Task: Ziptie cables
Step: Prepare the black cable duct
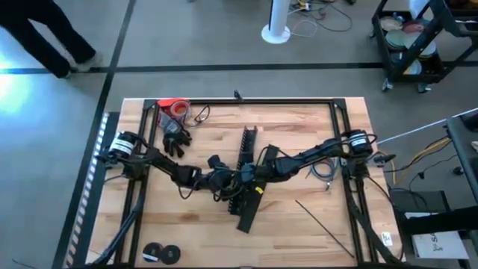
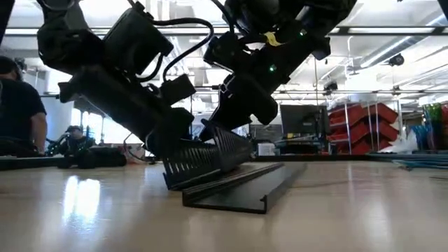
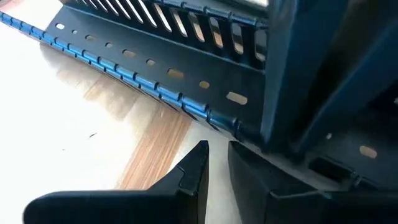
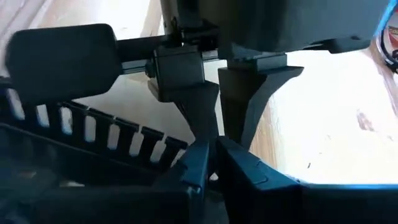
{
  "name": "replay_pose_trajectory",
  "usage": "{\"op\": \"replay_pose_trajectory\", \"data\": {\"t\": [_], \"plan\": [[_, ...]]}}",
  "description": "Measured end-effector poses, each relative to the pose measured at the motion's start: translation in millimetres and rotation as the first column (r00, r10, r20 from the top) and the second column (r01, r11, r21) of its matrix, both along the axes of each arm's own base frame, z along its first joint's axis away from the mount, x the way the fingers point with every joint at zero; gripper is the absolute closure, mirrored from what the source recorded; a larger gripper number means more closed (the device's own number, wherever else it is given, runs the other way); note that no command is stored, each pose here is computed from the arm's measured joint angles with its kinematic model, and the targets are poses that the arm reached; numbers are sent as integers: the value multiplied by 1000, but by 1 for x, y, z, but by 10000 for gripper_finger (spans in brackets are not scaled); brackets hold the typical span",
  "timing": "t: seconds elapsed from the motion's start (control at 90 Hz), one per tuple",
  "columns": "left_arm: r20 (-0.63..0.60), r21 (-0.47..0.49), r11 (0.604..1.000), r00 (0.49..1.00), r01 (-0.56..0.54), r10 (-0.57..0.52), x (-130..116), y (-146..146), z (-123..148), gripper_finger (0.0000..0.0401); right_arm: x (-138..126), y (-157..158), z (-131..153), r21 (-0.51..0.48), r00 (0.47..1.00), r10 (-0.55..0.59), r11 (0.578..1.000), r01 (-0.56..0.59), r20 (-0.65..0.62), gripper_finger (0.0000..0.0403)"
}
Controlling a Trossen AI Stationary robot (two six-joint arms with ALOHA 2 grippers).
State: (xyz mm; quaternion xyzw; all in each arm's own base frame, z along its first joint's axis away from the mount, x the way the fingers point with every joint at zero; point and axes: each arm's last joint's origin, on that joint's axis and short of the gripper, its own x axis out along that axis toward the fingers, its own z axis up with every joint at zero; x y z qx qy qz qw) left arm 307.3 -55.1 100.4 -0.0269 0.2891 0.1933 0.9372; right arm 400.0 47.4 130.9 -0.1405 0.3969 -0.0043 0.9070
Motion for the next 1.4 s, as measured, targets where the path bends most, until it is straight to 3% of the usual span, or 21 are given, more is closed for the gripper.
{"op": "replay_pose_trajectory", "data": {"t": [0.256,0.433,0.6,0.744,0.833,1.0,1.1,1.211,1.4], "plan": [[-72,4,1000,997,-8,9,-9,2,9,352,-25,-1,44,21,997,-35,999,37,-72,385],[-111,-67,995,991,-80,72,-28,2,35,352,-51,7,62,52,982,-70,995,80,-177,385],[-96,-203,973,991,-110,92,-44,0,60,352,-53,19,40,93,986,-78,991,92,-145,385],[-87,-424,905,994,25,-68,-52,-10,73,352,-43,26,6,128,985,-105,984,123,-138,385],[-21,-485,867,990,114,-141,-55,-22,83,352,-33,30,-10,155,988,-115,979,130,-106,384],[80,-503,826,965,254,-249,-61,-52,101,352,-9,37,-26,165,994,-93,981,101,-56,384],[143,-479,830,958,286,-248,-68,-69,114,352,-1,40,-19,151,996,-81,985,87,-44,384],[252,-431,847,943,310,-217,-72,-88,121,352,-11,44,-7,116,993,-54,991,66,-104,384],[362,-348,844,889,408,-280,-70,-115,110,352,-53,64,14,40,960,57,998,-47,-275,384]]}}
